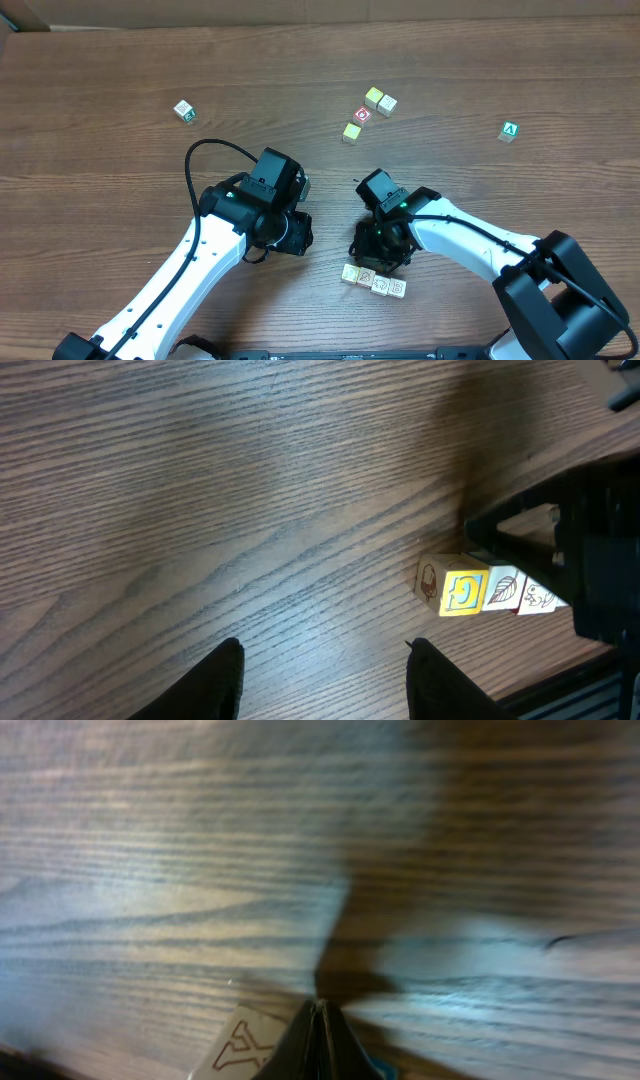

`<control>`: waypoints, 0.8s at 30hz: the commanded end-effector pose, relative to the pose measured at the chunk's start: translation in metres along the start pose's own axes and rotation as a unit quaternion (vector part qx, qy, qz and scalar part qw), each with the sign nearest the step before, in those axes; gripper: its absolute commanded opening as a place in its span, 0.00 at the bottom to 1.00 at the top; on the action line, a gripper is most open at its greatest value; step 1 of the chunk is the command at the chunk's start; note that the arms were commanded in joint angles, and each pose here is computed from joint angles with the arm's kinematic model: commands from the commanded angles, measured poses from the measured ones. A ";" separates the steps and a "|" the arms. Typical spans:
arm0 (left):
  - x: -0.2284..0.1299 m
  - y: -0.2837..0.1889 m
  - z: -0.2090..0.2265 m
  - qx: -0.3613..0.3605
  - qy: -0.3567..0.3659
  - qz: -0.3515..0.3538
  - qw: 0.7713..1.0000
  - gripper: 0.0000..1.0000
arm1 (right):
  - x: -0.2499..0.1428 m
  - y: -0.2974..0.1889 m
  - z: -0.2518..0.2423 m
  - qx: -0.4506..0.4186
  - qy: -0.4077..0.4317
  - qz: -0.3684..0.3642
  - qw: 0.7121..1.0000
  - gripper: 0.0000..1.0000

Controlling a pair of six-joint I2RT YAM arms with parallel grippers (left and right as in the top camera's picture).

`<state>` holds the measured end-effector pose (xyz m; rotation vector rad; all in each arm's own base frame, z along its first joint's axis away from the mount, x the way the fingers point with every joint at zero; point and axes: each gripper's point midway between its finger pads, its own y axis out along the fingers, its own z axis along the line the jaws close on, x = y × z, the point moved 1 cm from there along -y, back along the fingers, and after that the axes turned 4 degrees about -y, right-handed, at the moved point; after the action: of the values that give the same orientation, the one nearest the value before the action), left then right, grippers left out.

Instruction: Flip 4 blocks

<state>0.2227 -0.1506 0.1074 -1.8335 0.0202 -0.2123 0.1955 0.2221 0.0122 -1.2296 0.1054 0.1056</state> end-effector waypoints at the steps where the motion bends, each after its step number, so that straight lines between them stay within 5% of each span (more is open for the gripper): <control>1: -0.003 0.003 0.002 0.000 0.006 0.005 1.000 0.45 | -0.003 0.001 0.008 0.005 -0.017 0.003 1.000 0.04; 24: -0.003 0.003 0.002 0.000 0.006 0.006 1.000 0.45 | -0.009 0.001 0.007 0.003 -0.022 0.016 1.000 0.04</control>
<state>0.2227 -0.1506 0.1074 -1.8335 0.0202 -0.2123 0.1856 0.2251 0.0124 -1.2335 0.1005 0.1475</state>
